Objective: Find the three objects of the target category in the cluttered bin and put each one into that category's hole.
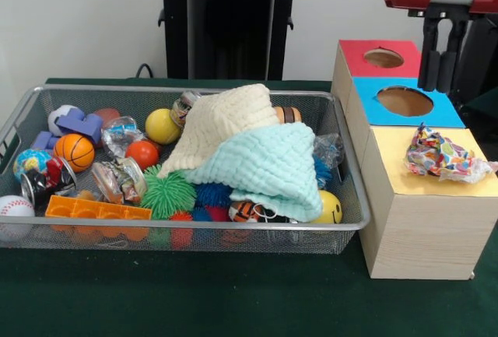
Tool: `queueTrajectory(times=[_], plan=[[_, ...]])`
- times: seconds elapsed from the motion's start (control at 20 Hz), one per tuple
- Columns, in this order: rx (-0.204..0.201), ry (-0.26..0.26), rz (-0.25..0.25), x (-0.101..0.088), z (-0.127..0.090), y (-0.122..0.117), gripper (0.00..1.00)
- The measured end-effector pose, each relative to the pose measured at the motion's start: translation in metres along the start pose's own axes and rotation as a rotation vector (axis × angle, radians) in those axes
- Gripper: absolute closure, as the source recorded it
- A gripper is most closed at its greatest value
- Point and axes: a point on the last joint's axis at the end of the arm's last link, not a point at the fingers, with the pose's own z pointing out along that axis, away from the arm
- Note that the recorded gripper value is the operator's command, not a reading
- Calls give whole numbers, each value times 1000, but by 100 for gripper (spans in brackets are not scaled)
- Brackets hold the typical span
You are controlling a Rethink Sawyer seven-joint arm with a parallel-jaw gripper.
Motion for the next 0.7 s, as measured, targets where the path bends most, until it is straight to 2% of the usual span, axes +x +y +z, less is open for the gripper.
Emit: queueTrajectory(times=[0.4,0.7], plan=[[1,-17,16,5,9,-11,100],[-18,-1,41,14,19,-9,100]])
